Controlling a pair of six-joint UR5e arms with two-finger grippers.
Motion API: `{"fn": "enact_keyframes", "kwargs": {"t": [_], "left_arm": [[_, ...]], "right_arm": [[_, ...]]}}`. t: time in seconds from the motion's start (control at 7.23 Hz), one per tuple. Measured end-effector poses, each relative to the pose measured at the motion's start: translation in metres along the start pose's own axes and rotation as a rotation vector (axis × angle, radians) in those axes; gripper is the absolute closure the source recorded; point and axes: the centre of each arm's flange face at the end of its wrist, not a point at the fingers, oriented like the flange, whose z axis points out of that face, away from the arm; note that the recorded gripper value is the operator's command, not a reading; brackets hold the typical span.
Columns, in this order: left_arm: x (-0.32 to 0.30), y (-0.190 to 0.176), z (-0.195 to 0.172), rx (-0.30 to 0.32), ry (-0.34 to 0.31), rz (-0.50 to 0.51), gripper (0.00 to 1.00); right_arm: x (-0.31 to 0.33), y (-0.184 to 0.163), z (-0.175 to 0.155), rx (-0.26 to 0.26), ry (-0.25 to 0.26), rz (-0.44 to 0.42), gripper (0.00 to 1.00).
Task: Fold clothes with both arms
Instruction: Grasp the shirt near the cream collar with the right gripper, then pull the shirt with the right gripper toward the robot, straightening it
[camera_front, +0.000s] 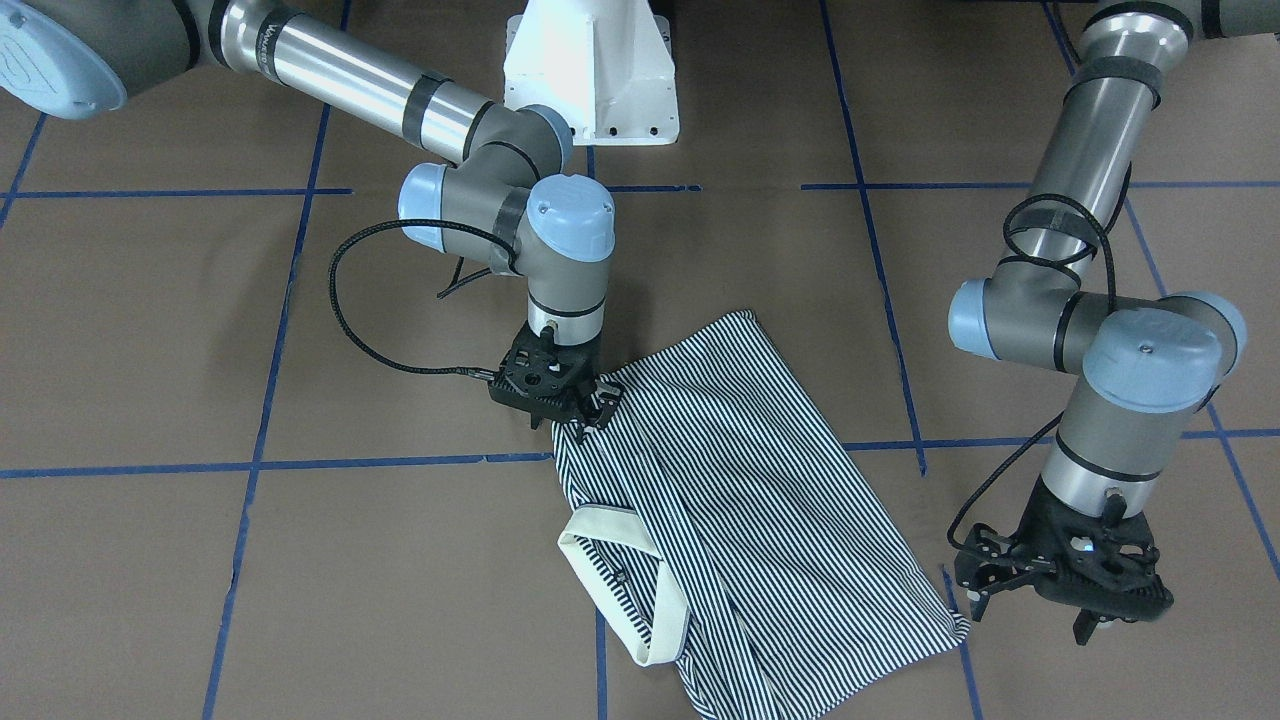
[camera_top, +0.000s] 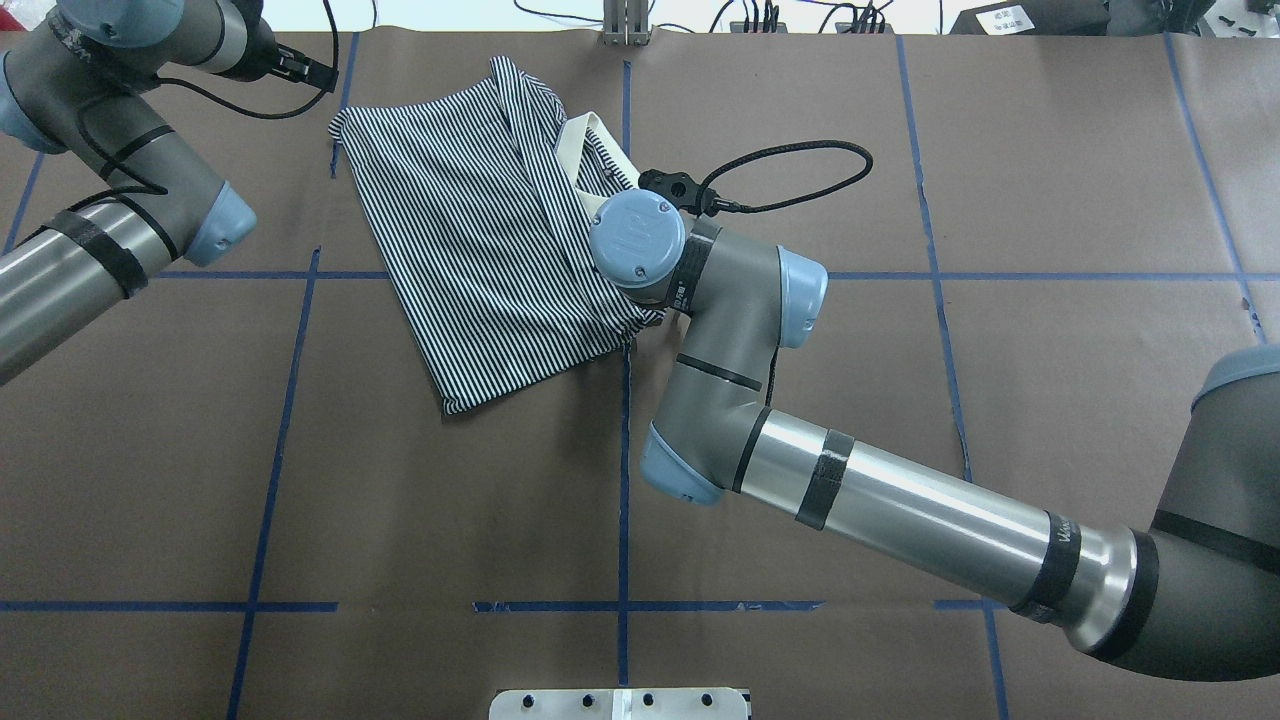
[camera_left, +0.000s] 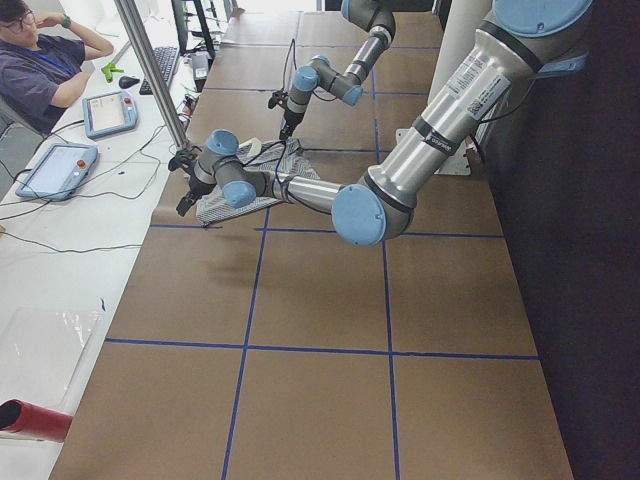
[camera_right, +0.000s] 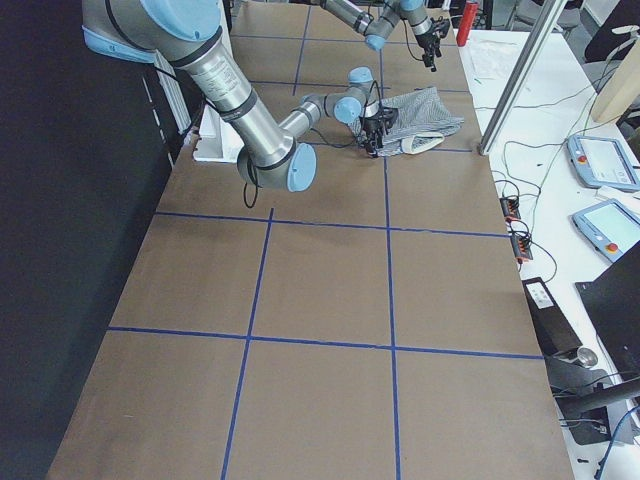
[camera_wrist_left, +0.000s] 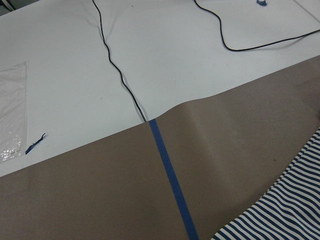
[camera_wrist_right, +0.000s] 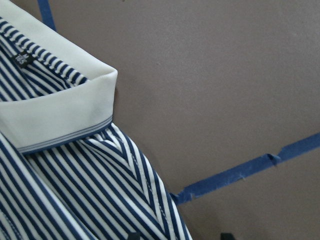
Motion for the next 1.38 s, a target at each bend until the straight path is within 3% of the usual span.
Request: {"fn": "enact_keyframes", "kwargs": {"t": [0.41, 1.11, 1.38], "left_arm": [[0.000, 0.000, -0.001, 0.004, 0.003, 0.001, 0.00], [0.003, 0.004, -0.003, 0.011, 0.011, 0.004, 0.00], [0.008, 0.006, -0.009, 0.023, 0.023, -0.002, 0.00]], "right_arm": [[-0.002, 0.004, -0.002, 0.000, -0.004, -0.004, 1.00], [0.029, 0.006, -0.013, 0.007, -0.026, -0.010, 1.00], [0.084, 0.057, -0.054, 0.034, -0.039, -0.062, 1.00]]}}
